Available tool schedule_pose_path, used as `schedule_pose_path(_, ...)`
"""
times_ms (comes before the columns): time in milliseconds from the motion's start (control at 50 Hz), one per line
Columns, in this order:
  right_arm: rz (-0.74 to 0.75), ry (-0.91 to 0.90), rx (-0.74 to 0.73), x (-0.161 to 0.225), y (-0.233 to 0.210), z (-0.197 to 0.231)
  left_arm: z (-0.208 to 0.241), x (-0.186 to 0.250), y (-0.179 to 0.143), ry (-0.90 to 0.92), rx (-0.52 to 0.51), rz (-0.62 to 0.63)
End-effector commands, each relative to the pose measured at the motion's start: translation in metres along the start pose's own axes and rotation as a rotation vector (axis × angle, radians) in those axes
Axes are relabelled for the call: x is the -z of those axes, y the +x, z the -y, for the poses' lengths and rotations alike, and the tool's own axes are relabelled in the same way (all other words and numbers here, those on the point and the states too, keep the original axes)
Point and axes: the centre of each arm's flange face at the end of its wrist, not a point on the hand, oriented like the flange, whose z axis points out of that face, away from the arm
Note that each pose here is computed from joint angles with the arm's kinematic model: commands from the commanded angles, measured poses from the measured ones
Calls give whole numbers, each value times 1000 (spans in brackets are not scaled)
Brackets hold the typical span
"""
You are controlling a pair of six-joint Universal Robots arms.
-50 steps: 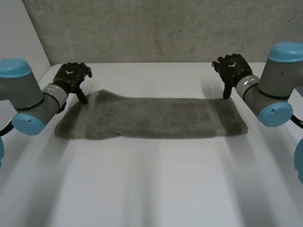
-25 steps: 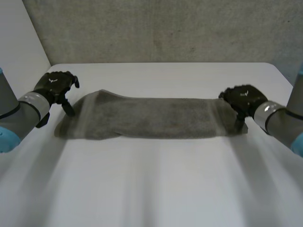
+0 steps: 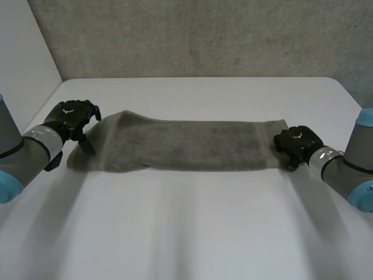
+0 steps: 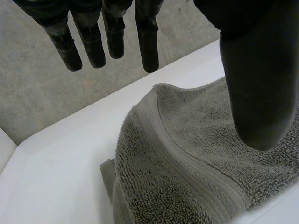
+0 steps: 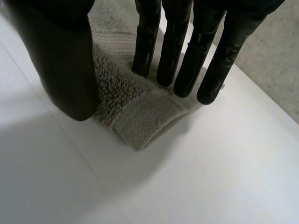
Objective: Fold the towel.
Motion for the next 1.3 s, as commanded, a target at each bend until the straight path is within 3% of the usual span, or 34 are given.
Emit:
schedule_pose_path(20,-47,-35,16,0,20,-10,0,0,-1,3,1,4)
schedule_pose_path(100,-99,-41,38,4,42,-11,0,-1,-2,10,0,8)
schedule_pose_path(240,-320,-29,141,26,132,-1,-3,0,-4,-1,4,12)
schedule_pose_path(380,-356,27,160,38,155,45,-4,1,-3,-3,5,12)
schedule_pose_path(420,-322,116,129,40,138,85,-3,1,-4,3,3,13)
schedule_pose_path(480,-289,183,112,41,119,111,-2,1,-5,5,3,16)
schedule_pose_path(520,-215,292,86,41,74,153,-1,1,-4,6,3,17)
schedule_pose_path(540,-215,292,86,41,74,153,-1,1,-4,6,3,17)
schedule_pose_path(580,-121,375,88,46,16,188,-2,2,-3,4,7,14)
schedule_pose_path(640,-58,406,100,49,-18,200,-1,3,-2,6,7,13)
schedule_pose_path(680,101,446,131,56,-97,211,0,4,-1,11,8,11)
schedule_pose_path(700,102,446,131,56,-98,211,0,4,-1,11,8,11)
schedule_pose_path(740,224,458,159,60,-158,208,-1,5,0,6,10,10)
schedule_pose_path(880,275,376,210,46,-218,176,-4,5,1,8,9,7)
schedule_pose_path(1020,196,280,252,46,-200,159,-8,6,4,2,10,1)
schedule_pose_path(1080,166,226,225,50,-171,148,-7,6,5,13,6,1)
schedule_pose_path(1120,132,153,198,54,-140,127,-7,6,5,13,6,-1)
schedule_pose_path(1300,101,84,116,56,-92,67,-6,7,15,15,0,-23)
